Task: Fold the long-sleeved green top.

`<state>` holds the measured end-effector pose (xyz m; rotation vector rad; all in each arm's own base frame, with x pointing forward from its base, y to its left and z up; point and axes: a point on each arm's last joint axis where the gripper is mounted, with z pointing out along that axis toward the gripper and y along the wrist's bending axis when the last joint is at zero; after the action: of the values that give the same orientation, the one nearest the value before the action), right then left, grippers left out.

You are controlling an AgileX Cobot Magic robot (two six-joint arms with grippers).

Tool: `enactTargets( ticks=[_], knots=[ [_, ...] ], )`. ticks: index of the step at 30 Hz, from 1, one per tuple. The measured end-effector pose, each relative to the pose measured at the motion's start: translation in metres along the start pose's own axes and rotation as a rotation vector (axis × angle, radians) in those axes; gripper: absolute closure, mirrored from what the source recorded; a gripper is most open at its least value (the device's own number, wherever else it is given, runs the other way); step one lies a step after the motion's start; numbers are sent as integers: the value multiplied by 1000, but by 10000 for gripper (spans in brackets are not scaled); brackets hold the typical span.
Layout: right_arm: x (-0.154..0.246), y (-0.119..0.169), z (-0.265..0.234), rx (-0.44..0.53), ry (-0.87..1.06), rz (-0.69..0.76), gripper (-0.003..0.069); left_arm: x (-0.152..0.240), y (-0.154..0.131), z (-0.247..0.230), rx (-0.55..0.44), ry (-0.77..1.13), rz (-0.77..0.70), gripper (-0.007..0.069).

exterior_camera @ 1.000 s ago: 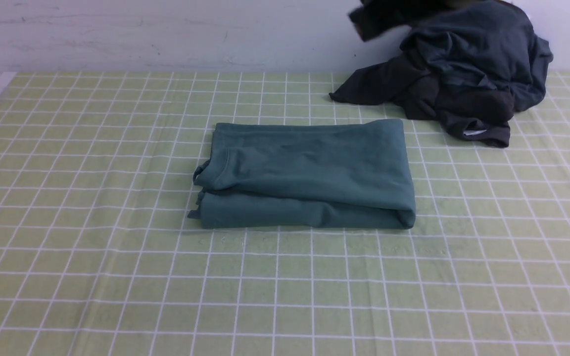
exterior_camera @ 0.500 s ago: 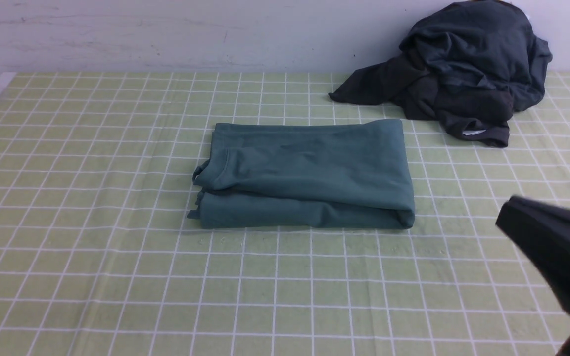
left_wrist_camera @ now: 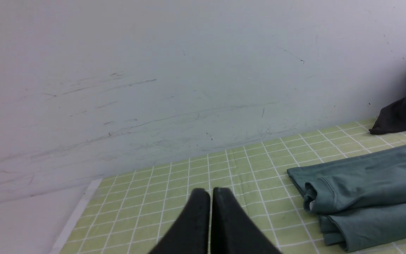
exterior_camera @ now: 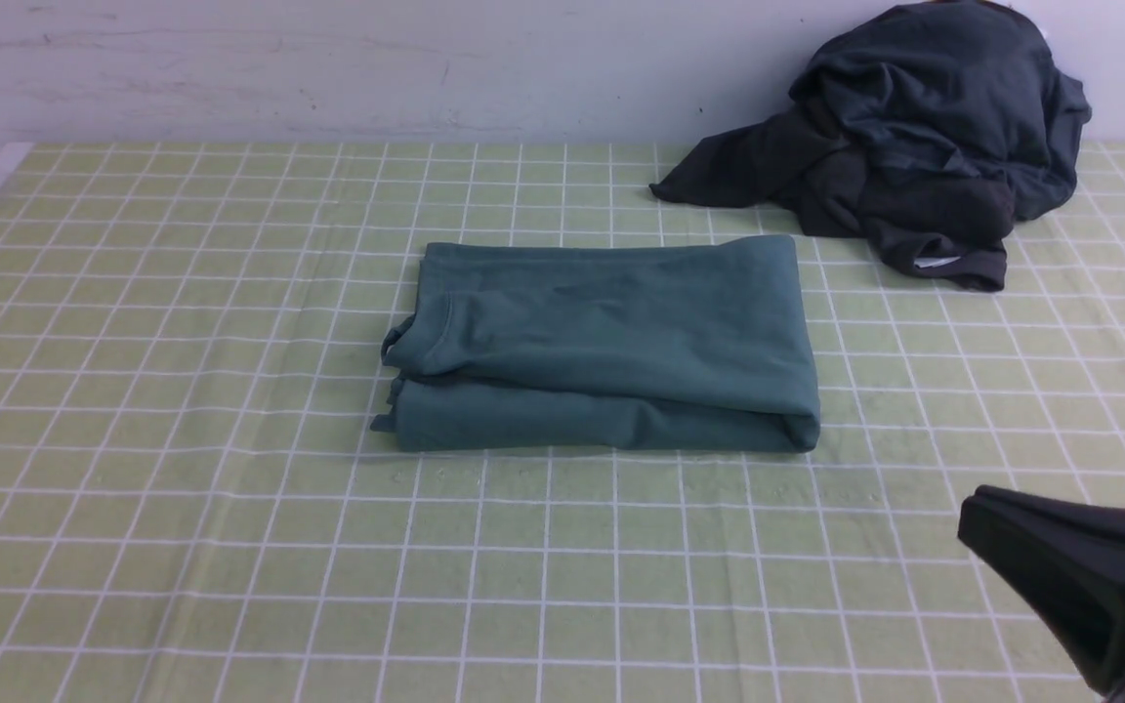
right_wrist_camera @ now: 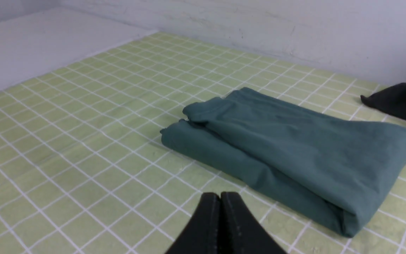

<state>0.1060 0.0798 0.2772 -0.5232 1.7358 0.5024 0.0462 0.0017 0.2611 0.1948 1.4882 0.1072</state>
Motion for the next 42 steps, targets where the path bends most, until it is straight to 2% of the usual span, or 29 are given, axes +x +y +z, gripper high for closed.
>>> enactTargets(
  ticks=[4, 7, 8, 10, 13, 15, 16, 17, 22, 26, 42],
  knots=[
    [26, -1, -5, -2, 17, -8, 671, 0, 0, 0, 0, 0, 0, 628],
    [64, -8, -20, 22, -34, 23, 671, 0, 0, 0, 0, 0, 0, 628],
    [76, -12, -27, 73, -69, 55, 671, 0, 0, 0, 0, 0, 0, 628],
    [85, -15, -33, 115, -103, 82, 671, 0, 0, 0, 0, 0, 0, 628],
    [89, -23, -52, 216, -217, 98, 671, 0, 0, 0, 0, 0, 0, 628],
    [91, -26, -59, 338, -242, 85, 671, 1, 0, 0, 0, 3, 0, 628],
    [92, -27, -60, 348, -234, 85, 671, 0, 0, 0, -1, 3, 0, 628],
    [94, -31, -62, 432, -219, 77, 671, 0, 0, 0, 0, 1, 0, 628],
    [109, -37, -65, 569, -73, 120, 671, 1, 0, 0, -1, 5, 0, 628],
    [109, -39, -66, 604, -69, 134, 671, 1, 0, 0, -2, 8, 0, 628],
    [110, -39, -66, 605, -65, 134, 671, 1, 0, 0, -2, 9, 0, 628]
  ],
)
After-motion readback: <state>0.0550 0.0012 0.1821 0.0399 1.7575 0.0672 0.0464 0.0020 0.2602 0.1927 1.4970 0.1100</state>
